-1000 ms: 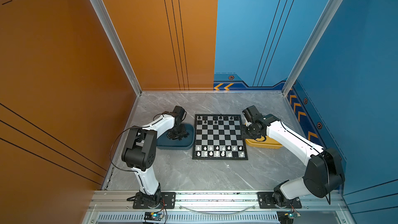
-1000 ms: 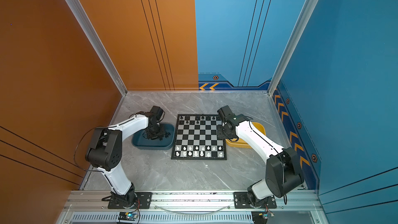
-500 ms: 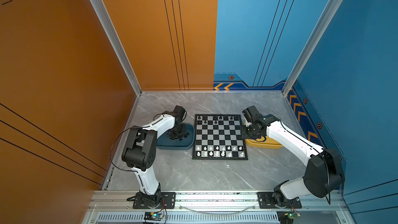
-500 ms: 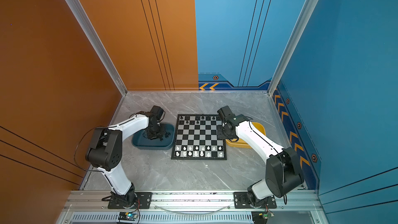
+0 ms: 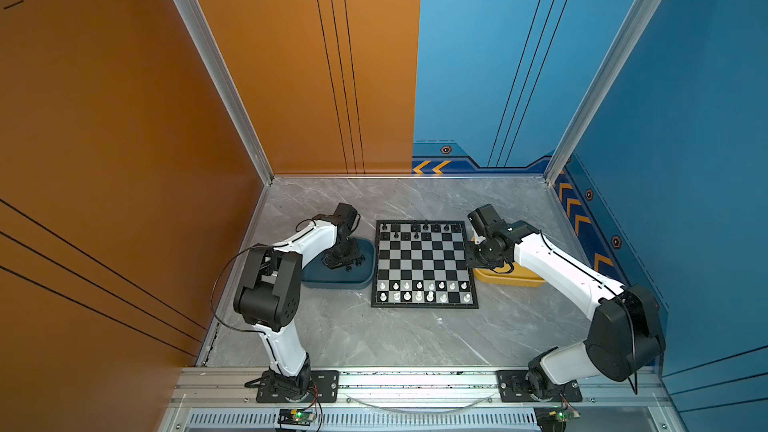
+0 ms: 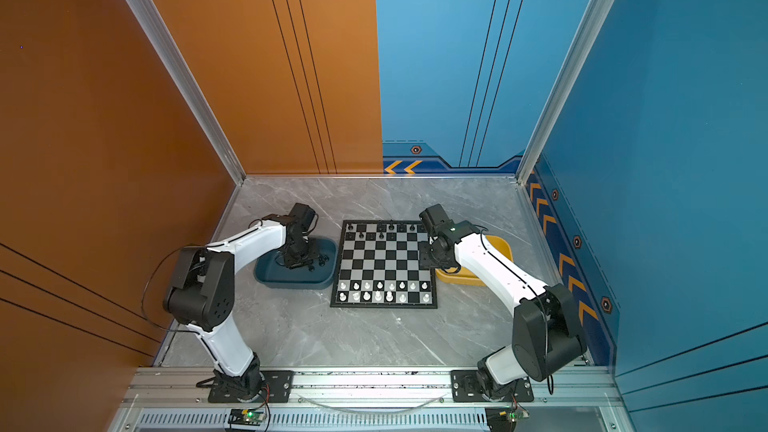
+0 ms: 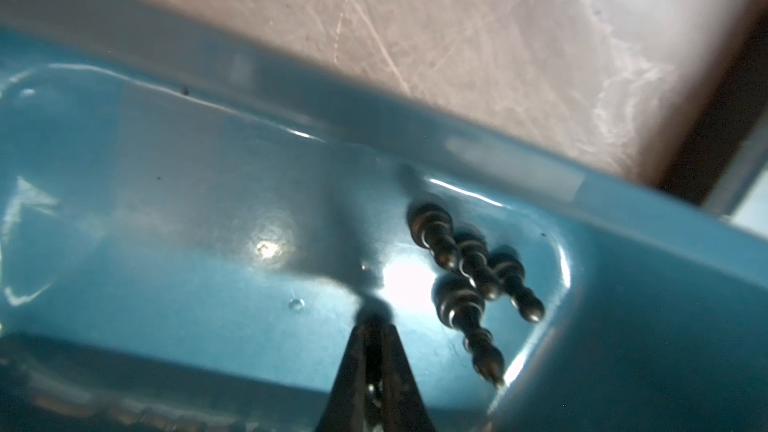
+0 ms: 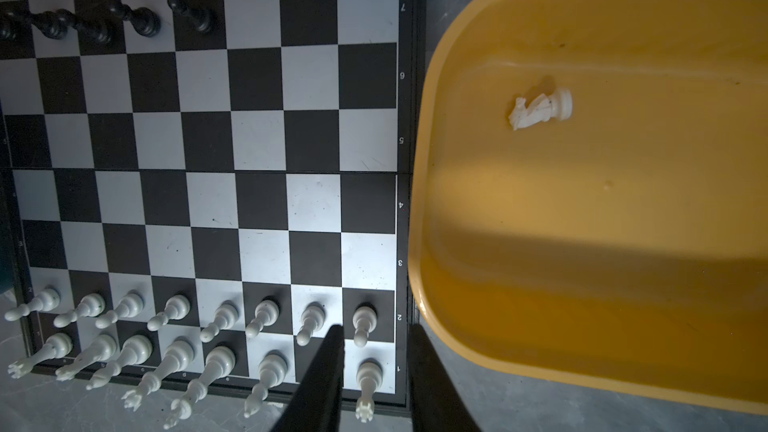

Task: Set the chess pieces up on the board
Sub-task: 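Carry the pawn to the far rows while the right gripper shifts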

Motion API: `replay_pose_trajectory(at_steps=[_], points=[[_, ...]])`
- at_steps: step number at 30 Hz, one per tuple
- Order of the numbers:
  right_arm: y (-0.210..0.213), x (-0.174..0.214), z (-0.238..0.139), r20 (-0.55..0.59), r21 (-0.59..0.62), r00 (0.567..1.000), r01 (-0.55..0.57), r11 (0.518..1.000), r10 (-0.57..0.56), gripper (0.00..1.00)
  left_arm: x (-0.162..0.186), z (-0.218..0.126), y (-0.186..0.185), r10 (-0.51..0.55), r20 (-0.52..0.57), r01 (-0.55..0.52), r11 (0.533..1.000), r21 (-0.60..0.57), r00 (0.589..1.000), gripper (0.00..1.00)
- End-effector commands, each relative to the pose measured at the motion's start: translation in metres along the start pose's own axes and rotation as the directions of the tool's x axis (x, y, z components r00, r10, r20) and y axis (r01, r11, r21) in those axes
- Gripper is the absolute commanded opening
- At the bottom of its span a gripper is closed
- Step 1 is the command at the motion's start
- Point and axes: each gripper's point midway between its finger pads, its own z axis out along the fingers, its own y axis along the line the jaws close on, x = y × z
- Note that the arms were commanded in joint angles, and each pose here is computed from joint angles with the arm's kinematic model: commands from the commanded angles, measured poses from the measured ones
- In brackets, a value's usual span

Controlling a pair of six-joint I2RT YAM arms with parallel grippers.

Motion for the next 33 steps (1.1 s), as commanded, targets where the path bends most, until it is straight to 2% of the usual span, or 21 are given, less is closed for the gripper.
replay_pose_trajectory(at_steps=[1, 9, 16, 27, 33], points=[[0.0, 0.002, 0.001, 0.003, -0.008, 1.0, -0.008, 1.0, 0.008, 0.28, -0.008, -0.031, -0.007, 0.021, 0.052, -0.022, 0.999, 0.037, 0.998, 0.0], [0.0, 0.002, 0.001, 0.004, -0.009, 1.0, -0.01, 1.0, 0.01, 0.27, -0.025, -0.078, -0.014, 0.037, 0.148, -0.049, 0.996, 0.077, 0.988, 0.0], [0.0, 0.0, 0.0, 0.01, -0.012, 1.0, -0.008, 1.0, 0.008, 0.27, -0.052, -0.11, -0.046, 0.075, 0.227, -0.11, 0.983, 0.146, 0.971, 0.0], [-0.005, -0.003, -0.009, 0.032, -0.017, 0.999, -0.023, 1.0, 0.024, 0.27, -0.09, -0.111, -0.134, 0.229, 0.25, -0.277, 0.944, 0.179, 0.941, 0.0], [-0.015, -0.001, -0.016, 0.048, -0.009, 0.998, -0.046, 0.999, 0.046, 0.28, -0.103, -0.088, -0.169, 0.304, 0.245, -0.347, 0.925, 0.156, 0.92, 0.0]])
